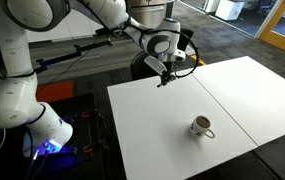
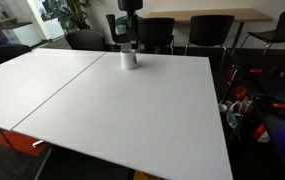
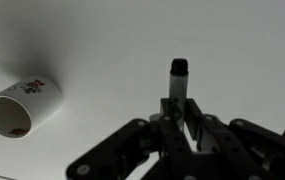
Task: Pick the marker and put it in the cup
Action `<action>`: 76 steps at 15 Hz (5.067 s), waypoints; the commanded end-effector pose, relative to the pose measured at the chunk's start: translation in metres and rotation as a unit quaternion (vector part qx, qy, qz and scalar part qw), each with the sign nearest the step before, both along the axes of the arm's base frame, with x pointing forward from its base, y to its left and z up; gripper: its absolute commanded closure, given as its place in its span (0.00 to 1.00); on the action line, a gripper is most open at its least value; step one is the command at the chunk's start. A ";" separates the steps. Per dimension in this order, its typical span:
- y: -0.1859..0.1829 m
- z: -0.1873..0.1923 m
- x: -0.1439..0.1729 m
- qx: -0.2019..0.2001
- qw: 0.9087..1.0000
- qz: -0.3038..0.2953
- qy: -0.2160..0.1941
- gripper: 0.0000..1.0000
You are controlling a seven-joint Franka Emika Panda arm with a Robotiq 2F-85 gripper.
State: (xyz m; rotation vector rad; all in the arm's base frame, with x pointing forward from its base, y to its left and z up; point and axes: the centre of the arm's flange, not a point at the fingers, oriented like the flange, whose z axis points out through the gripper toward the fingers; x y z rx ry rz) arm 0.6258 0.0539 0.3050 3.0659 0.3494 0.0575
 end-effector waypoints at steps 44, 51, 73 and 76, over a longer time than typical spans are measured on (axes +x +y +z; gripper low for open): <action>-0.083 -0.054 0.049 -0.271 0.749 -0.387 -0.464 0.95; -0.093 -0.062 0.046 -0.274 0.708 -0.429 -0.490 0.95; -0.125 -0.167 0.063 -0.210 0.651 -0.503 -0.529 0.95; -0.127 -0.178 0.068 -0.204 0.659 -0.501 -0.523 0.95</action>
